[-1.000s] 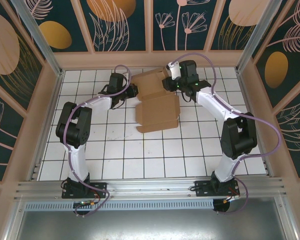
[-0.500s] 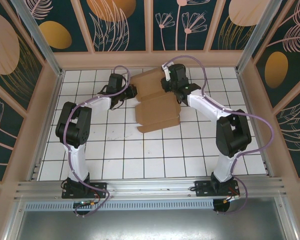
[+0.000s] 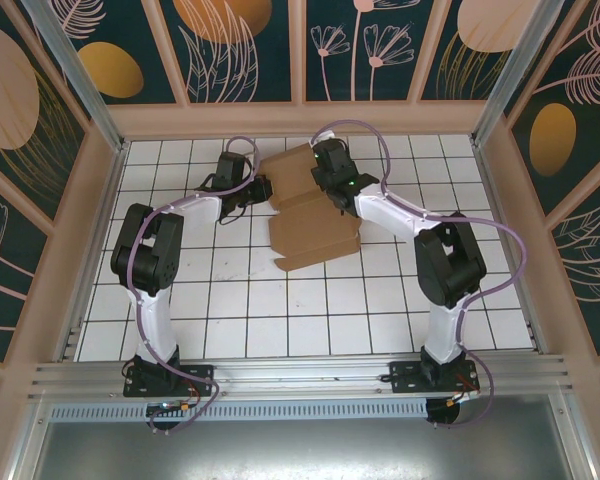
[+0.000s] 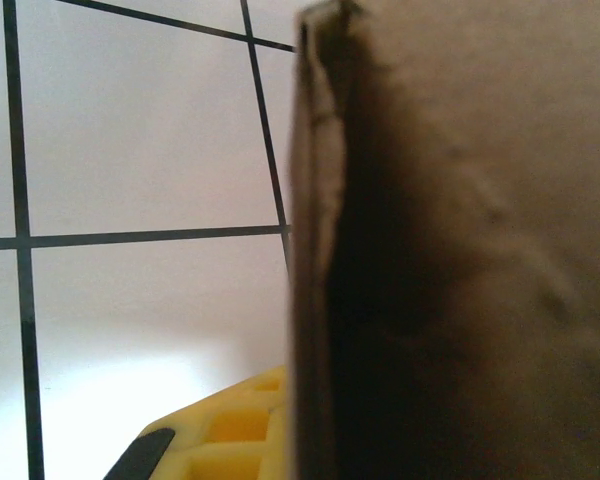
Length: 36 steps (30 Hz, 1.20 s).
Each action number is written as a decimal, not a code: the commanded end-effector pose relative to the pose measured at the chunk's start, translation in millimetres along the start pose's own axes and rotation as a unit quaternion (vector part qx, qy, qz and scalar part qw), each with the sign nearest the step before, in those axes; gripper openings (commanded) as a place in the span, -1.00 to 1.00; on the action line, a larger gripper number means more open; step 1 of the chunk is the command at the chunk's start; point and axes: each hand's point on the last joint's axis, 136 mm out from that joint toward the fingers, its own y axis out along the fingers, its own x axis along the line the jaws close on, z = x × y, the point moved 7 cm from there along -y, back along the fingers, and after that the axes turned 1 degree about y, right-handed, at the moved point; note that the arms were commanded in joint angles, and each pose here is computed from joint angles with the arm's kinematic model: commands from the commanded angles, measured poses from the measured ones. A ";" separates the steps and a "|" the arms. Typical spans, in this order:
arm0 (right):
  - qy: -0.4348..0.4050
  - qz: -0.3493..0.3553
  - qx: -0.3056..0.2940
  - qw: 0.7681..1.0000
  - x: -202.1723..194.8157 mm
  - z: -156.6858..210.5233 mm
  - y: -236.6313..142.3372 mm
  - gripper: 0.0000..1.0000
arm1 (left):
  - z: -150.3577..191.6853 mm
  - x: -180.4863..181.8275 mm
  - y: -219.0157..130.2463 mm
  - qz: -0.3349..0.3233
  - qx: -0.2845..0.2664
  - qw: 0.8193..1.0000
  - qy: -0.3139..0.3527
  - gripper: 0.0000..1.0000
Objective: Fold the paper box
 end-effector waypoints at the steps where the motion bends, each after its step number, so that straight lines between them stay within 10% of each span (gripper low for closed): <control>1: -0.014 -0.019 0.006 1.000 20.6 6.0 5.1 -0.66 | -19.7 -39.7 -12.9 0.089 -0.038 0.995 0.028 -1.00; 20: -0.041 0.004 0.021 0.999 20.4 12.7 16.5 -0.49 | -19.3 -40.0 -15.5 0.090 -0.041 0.995 0.027 -1.00; 25: -0.046 0.021 0.026 0.998 18.9 14.4 19.6 -0.96 | -18.9 -39.9 -14.8 0.091 -0.041 0.995 0.026 -1.00; 31: -0.054 0.058 0.024 0.997 15.9 15.9 21.5 -1.00 | -18.1 -39.3 -14.7 0.090 -0.039 0.995 0.025 -1.00; 36: -0.047 0.049 0.026 0.997 18.9 15.6 26.5 -0.45 | -18.2 -39.5 -13.8 0.091 -0.038 0.995 0.024 -1.00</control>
